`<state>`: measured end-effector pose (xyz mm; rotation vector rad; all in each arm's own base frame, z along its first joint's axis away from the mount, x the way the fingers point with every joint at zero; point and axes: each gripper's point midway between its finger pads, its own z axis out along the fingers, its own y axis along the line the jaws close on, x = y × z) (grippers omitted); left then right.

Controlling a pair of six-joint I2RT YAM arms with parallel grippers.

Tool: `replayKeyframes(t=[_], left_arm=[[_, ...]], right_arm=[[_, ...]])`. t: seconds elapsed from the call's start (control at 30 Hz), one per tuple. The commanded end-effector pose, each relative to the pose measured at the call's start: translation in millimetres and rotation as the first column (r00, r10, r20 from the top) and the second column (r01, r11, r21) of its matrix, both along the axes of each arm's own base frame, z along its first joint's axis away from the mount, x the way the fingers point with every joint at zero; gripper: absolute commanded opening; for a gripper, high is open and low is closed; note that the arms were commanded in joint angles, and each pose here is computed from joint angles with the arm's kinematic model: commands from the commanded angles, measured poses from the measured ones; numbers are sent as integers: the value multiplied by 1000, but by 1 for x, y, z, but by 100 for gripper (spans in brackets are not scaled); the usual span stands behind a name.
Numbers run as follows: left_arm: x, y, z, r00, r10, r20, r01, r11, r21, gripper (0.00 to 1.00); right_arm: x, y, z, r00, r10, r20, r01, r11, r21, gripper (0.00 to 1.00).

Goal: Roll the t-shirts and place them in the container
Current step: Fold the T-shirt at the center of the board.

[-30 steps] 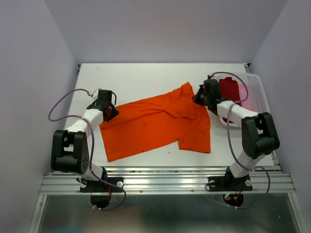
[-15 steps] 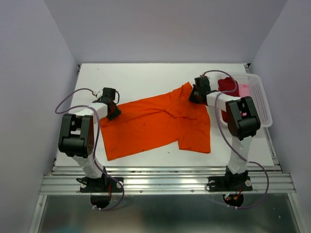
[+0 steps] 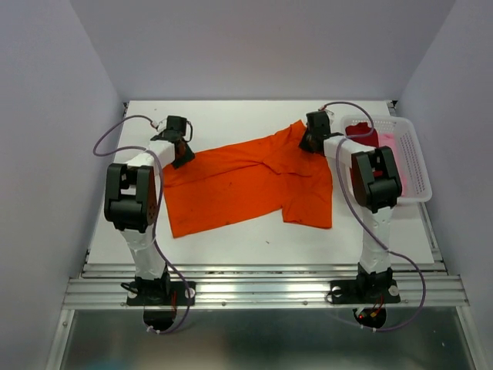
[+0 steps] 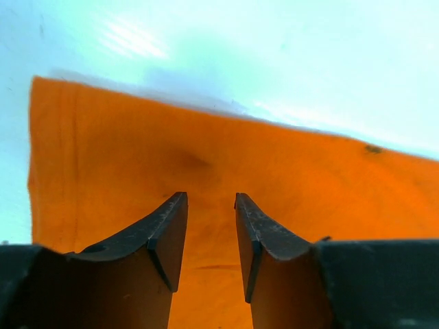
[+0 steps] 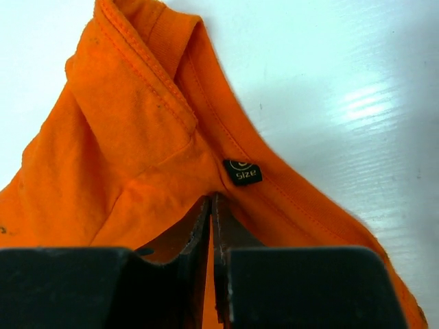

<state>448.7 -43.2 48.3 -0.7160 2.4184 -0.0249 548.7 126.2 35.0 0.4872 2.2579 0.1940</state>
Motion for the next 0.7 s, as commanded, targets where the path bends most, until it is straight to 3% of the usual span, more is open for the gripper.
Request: replayKeyframes(t=[0.0,0.1,0.13,0.2,0.27,0.43,0.67], left_arm=[[10,15,83,990,19,139,-28,998,62,50],[-11,21,114,984,45,174,-57,996,65,55],[-17,22,118,982,46,183,-58,996,65,55],[-38,24,119,983,60,173,-70,996,53,56],[-77,28,106,990,72,124,-80,995,57,56],[-163,34,72,981,190,33,-190,982,-9,56],[-228,24,46,944,321,-80,-330,935,-130,57]], right_arm=[[-3,8,63,995,68,78,-72,996,46,27],[-15,20,112,977,129,169,-148,984,100,53],[-19,20,107,978,136,155,-153,983,103,53],[-34,26,140,965,159,210,-185,976,115,54],[-60,29,151,958,180,223,-210,970,119,54],[-125,34,129,957,218,192,-239,966,99,56],[-165,32,121,953,250,171,-268,959,92,60]])
